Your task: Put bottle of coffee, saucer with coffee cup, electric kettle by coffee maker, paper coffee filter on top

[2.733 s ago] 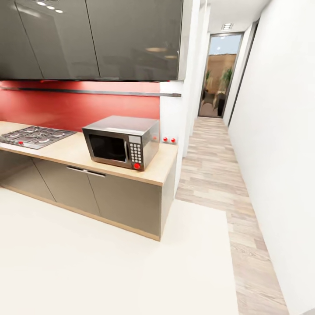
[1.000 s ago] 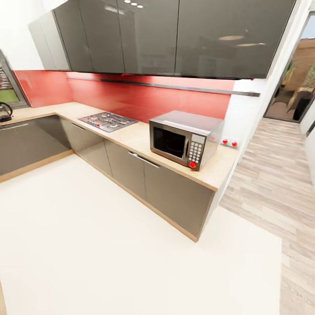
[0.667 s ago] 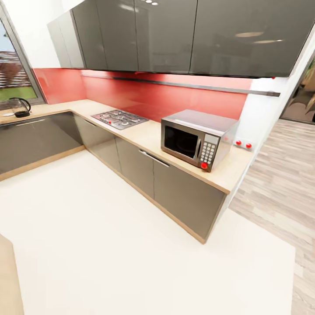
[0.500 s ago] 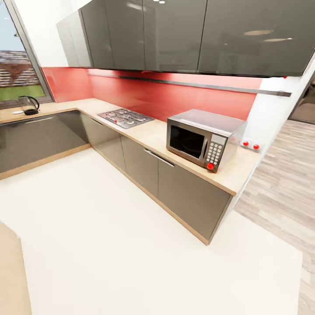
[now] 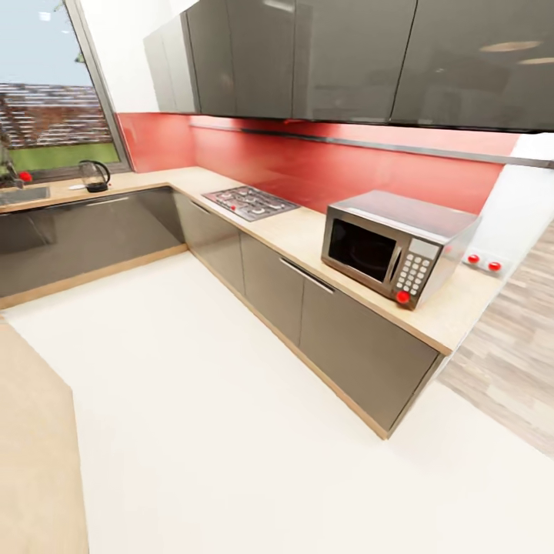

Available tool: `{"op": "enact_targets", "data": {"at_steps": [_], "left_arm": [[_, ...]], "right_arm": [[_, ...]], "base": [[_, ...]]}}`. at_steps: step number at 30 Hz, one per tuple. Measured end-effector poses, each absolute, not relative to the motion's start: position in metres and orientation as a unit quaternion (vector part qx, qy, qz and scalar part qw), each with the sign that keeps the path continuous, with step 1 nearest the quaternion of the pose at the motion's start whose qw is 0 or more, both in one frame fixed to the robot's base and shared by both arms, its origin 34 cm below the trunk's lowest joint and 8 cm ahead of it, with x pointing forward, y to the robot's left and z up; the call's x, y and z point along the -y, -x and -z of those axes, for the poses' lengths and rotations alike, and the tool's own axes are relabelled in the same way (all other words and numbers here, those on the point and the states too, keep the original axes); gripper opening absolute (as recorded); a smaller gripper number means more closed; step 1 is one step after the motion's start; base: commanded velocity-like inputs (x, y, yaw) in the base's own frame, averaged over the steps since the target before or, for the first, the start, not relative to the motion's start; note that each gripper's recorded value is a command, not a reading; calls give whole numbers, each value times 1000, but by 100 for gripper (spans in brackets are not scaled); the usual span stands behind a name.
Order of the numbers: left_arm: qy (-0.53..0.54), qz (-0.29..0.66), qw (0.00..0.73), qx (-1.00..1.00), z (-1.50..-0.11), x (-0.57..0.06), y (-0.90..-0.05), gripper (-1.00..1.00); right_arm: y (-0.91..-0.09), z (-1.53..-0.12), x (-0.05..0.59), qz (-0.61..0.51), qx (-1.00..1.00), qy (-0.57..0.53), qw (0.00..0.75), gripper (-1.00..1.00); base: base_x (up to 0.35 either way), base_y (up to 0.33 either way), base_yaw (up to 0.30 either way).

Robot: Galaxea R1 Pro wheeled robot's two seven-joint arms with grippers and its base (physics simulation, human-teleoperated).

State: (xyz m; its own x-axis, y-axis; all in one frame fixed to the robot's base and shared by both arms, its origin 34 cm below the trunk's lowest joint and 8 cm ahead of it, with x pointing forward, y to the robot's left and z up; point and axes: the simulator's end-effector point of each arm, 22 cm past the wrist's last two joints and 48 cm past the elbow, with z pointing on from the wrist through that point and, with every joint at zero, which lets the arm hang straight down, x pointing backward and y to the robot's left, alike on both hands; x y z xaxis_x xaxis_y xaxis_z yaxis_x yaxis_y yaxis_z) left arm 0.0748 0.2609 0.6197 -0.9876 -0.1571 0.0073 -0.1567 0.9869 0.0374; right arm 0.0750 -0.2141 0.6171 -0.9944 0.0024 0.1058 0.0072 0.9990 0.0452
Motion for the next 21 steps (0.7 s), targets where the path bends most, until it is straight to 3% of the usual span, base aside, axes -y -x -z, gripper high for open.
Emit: {"op": "enact_targets", "data": {"at_steps": [13, 21], "left_arm": [[-70, 13, 13, 997, -620, -258, -70, 100], [-61, 39, 12, 997, -620, -298, -76, 100]], "right_arm": [[-71, -618, 214, 22, 998, 2, 59, 100], [-69, -617, 220, 20, 998, 1, 62, 100]], "base": [[9, 0, 240], [264, 0, 234]]}}
